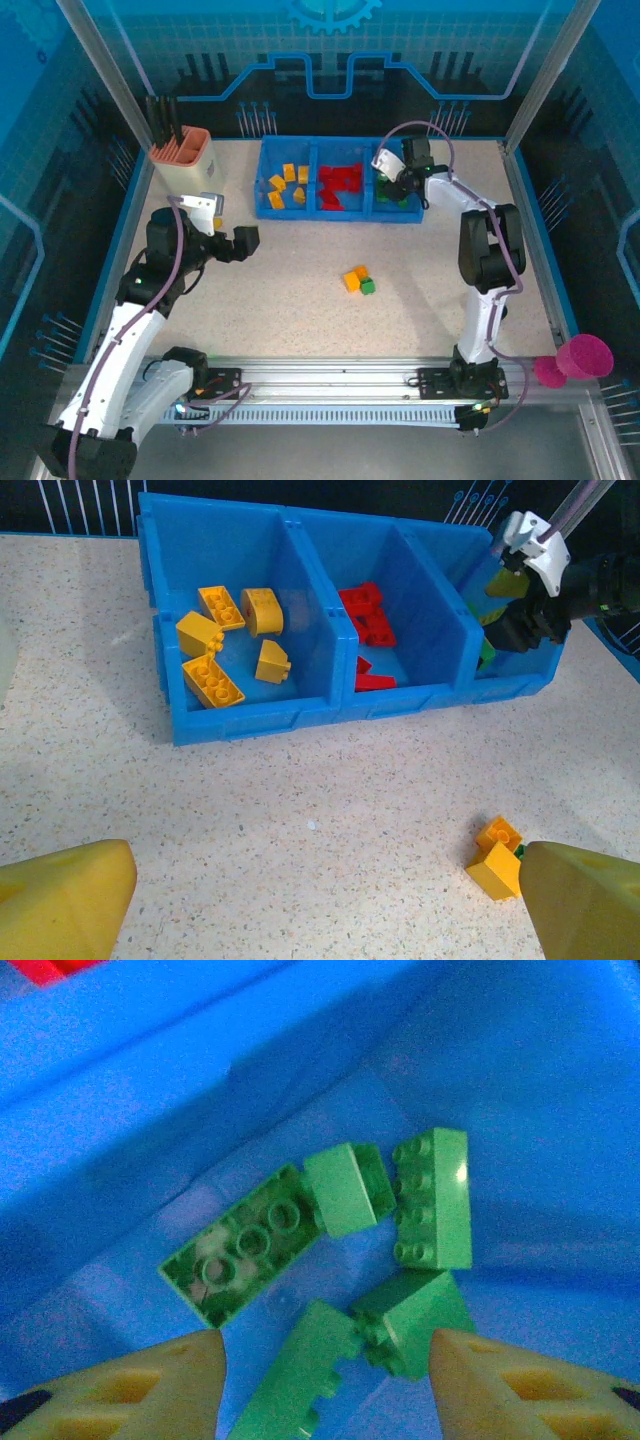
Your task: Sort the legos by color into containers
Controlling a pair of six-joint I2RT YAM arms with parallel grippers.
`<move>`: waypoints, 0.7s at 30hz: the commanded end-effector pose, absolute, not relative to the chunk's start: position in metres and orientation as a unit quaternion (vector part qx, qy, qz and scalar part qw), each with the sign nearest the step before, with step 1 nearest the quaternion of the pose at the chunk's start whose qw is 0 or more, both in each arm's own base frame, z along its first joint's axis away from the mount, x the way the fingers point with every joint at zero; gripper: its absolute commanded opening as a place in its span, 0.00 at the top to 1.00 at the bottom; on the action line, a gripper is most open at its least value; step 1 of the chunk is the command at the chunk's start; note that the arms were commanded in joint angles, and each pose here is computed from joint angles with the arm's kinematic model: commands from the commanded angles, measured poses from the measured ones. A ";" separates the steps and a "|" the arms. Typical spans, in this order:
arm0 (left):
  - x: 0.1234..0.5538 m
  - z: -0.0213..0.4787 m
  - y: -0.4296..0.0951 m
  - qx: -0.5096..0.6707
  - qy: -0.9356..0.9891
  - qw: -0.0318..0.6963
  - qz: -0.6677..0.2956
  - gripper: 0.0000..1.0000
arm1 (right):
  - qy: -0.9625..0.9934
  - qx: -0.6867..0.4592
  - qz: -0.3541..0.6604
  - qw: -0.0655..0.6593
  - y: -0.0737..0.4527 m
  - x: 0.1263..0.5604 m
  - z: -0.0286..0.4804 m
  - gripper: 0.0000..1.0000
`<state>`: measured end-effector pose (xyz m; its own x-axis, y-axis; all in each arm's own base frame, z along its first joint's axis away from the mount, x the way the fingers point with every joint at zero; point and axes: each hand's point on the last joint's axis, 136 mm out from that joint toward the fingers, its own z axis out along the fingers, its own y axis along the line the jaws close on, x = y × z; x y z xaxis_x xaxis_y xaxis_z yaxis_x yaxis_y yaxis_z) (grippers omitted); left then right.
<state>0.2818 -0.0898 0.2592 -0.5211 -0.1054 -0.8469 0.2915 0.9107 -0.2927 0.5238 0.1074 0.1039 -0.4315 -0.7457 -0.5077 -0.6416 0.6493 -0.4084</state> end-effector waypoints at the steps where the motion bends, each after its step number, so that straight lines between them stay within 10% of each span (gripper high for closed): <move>1: 0.280 0.263 -0.088 0.055 0.845 0.491 -0.204 0.01 | 0.841 -0.379 -0.079 0.378 0.099 0.515 0.151 0.41; 13: 0.281 0.264 -0.087 0.052 0.844 0.493 -0.204 0.01 | 0.850 -0.237 -0.067 0.466 0.093 0.390 0.241 0.30; 21: 0.285 0.260 -0.087 0.050 0.849 0.485 -0.202 0.00 | 0.921 -0.061 0.087 0.376 0.106 0.287 0.201 0.33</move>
<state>0.2831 -0.0900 0.2566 -0.5292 -0.1046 -0.8420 0.2886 0.9110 -0.2945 0.3252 0.1018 0.2523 -0.4982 -0.2478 -0.8309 -0.3009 0.9481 -0.1024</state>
